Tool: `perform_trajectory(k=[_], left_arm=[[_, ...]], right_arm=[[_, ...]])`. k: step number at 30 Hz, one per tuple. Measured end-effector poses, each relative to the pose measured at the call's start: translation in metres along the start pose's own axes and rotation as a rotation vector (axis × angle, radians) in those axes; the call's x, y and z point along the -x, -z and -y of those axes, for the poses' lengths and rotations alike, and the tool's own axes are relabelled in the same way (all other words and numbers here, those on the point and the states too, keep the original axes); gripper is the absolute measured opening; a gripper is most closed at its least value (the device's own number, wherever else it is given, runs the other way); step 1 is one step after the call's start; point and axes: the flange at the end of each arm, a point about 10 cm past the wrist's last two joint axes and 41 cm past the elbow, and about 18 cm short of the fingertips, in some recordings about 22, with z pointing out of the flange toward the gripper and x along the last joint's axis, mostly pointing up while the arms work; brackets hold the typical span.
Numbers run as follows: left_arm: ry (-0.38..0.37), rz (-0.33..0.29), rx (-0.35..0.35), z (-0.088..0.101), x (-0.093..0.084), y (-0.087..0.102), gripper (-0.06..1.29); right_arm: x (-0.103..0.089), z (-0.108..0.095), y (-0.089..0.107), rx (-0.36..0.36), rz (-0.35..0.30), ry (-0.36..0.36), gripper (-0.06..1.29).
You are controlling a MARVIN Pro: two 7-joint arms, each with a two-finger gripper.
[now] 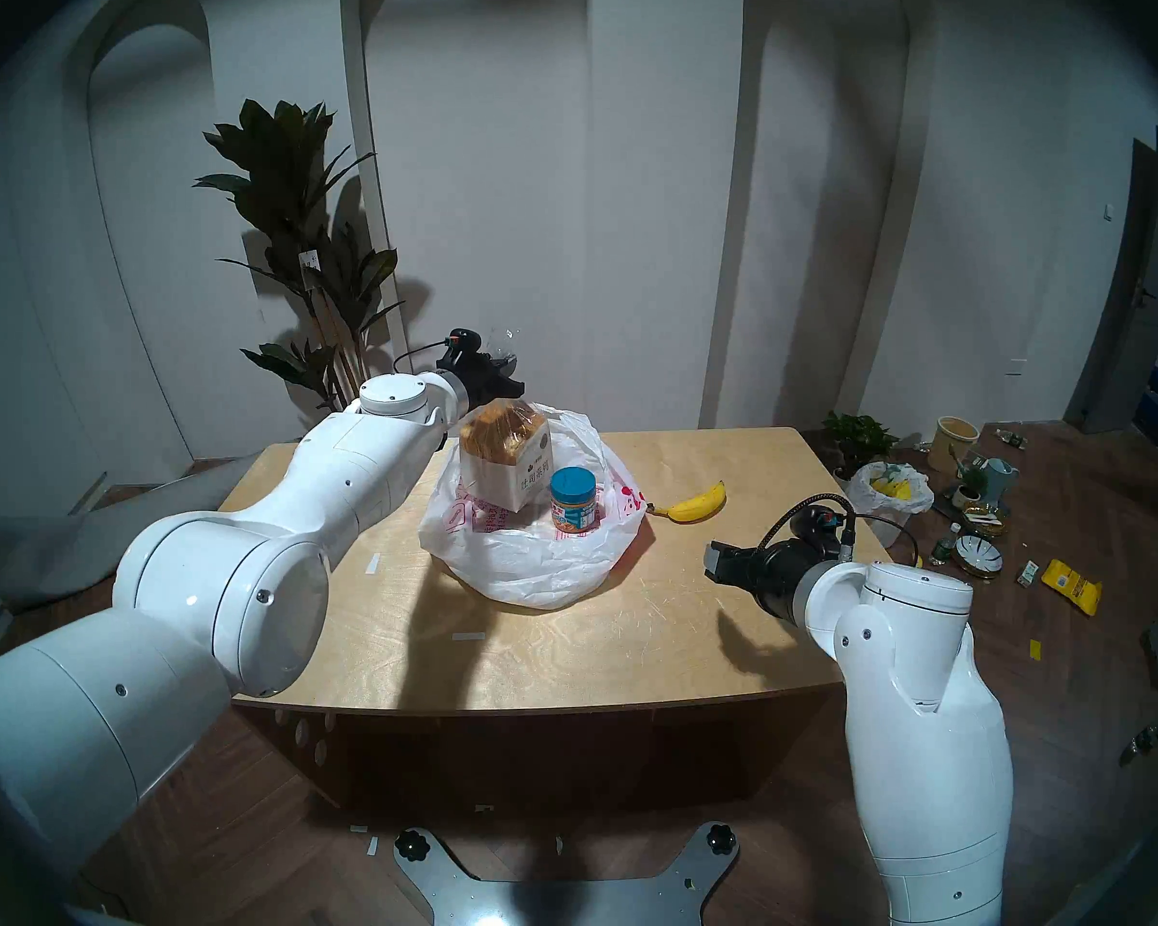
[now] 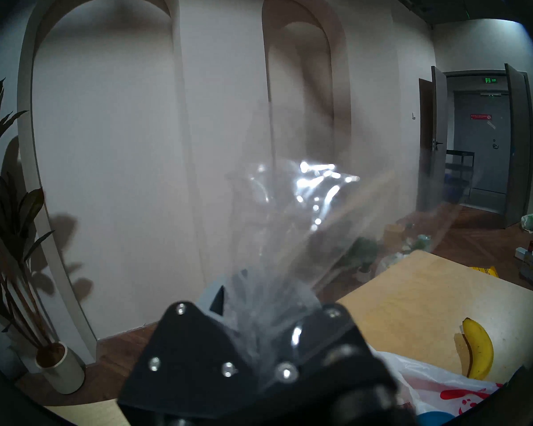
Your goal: Bag the groceries: heavy items first, fragile items on top
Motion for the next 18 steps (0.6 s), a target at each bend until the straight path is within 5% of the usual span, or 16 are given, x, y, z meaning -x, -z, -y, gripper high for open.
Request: perform_trajectory(k=[8,18], left_arm=[[-0.008,-0.037,0.009,0.002,-0.01,-0.001,-0.02],[-0.017,-0.102,0.048,-0.017,-0.007,-0.006,-0.02]], right_arm=[[0.0,0.0,0.0,0.0,-0.001,-0.001,1.21],[0.0,0.0,0.0,0.001,-0.004,-0.002,1.21]])
